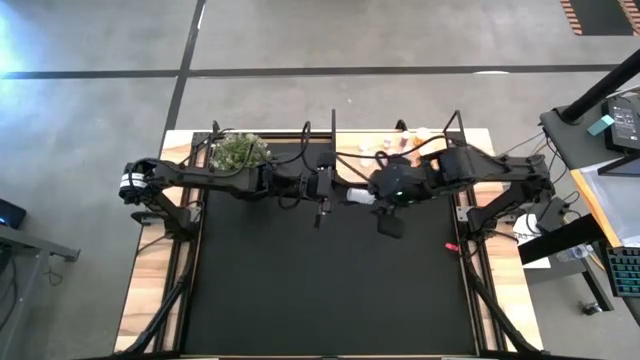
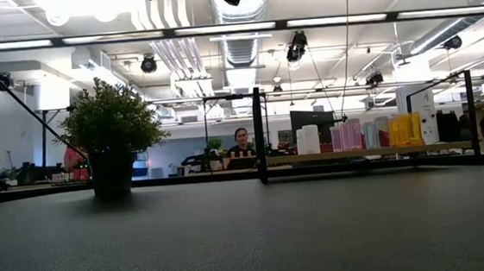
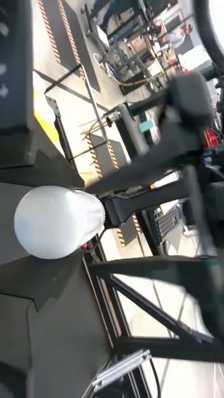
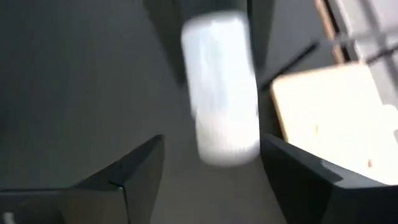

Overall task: Pick and place medicine bottles onto shelf by color
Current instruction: Put the white pill bottle on the shelf aligned with the other white pill bottles

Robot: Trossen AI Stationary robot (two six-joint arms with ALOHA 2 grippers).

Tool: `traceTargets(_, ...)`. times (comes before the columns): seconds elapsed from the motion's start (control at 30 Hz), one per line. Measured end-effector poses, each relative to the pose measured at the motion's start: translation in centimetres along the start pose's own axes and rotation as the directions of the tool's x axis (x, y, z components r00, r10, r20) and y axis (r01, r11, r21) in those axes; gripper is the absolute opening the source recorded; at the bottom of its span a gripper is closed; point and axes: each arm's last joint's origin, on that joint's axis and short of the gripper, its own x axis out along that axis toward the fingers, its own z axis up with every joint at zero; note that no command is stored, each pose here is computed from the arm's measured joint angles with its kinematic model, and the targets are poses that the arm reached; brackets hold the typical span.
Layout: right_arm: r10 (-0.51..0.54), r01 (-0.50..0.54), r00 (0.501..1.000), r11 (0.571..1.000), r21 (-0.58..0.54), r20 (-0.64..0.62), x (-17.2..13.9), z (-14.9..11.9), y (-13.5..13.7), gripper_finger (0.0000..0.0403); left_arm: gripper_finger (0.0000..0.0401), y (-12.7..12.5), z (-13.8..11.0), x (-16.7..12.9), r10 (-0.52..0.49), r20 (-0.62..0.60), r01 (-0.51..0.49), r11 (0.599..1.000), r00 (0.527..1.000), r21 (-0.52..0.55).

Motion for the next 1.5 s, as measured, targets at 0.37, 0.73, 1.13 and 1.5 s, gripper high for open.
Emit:
traceTargets(0.37,-0.089,0.083,0.995,0.989,0.119,0.048,-6.3,-0.2,-1.2,0.0264,0.0129,1.5,2.1,-0.4,0.182,0.204,-0.176,0.983,0.962,-0.047)
traceTargets(0.73,-0.195,0.265,0.827,0.962,-0.061,0.527,-10.3,3.7,-1.5,0.0256,0.0128,3.8,8.5,-5.9,0.267,0.486,-0.273,0.960,0.832,-0.059)
traceTargets(1.13,-0.102,0.357,0.680,0.911,-0.207,0.726,-10.6,6.8,-0.6,0.0256,0.0128,3.4,9.2,-7.1,0.183,0.528,-0.168,0.983,0.829,-0.078)
traceTargets(1.5,-0.099,0.374,0.694,0.896,-0.239,0.713,-9.4,7.5,-0.2,0.0252,0.0128,3.3,8.8,-6.4,0.142,0.526,-0.127,0.990,0.838,-0.064)
